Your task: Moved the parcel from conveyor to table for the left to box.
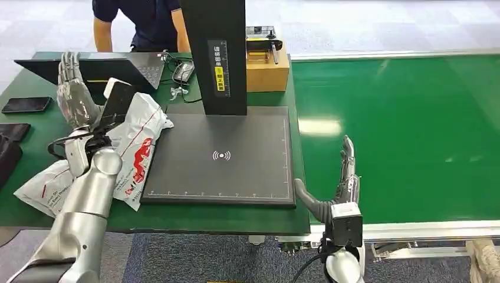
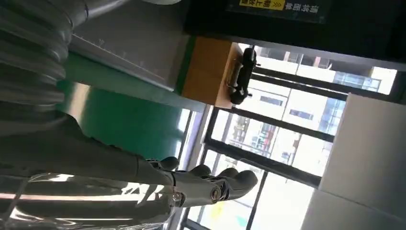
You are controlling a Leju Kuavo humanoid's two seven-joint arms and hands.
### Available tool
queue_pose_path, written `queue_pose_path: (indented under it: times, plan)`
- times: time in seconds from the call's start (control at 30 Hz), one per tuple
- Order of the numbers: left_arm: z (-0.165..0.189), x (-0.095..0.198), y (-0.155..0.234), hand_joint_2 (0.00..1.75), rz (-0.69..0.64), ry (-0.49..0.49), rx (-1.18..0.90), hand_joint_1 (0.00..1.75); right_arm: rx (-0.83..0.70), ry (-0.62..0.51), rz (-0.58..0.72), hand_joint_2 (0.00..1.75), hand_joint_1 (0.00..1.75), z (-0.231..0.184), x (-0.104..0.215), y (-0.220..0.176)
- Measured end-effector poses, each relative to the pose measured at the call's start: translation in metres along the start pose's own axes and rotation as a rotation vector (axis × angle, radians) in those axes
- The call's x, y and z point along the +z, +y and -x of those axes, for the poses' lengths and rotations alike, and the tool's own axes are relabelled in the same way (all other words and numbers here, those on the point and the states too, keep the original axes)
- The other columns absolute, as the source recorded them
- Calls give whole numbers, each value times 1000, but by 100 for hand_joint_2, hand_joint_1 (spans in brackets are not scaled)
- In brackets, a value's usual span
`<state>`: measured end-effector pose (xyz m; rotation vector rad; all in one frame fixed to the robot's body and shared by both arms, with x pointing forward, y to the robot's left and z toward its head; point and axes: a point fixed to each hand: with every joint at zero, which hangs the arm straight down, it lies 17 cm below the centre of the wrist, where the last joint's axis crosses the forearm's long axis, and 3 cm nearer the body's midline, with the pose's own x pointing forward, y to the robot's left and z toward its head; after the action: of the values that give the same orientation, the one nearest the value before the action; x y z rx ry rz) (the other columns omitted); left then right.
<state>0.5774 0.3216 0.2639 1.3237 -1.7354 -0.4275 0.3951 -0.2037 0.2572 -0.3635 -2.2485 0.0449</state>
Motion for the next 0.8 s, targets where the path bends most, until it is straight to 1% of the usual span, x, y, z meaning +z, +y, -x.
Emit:
queue_pose_path:
  times: [0.23,0.33,0.47,0.6,0.7,0.8]
  plan:
    - [-19,4,-7,175,41,-34,189,0,-6,9,9,175,0,5,-1,0]
    - [-35,16,-21,175,131,-57,390,0,-8,4,8,175,0,5,0,0]
    - [-63,45,-32,175,213,-113,548,0,-17,3,-1,175,0,6,0,2]
    - [-87,86,-39,175,282,-157,691,0,-31,3,-17,175,0,6,0,5]
    - [-100,115,-45,175,326,-184,739,0,-41,8,-19,175,0,7,0,6]
    - [-111,134,-48,175,358,-192,791,0,-57,18,-21,175,0,8,-1,5]
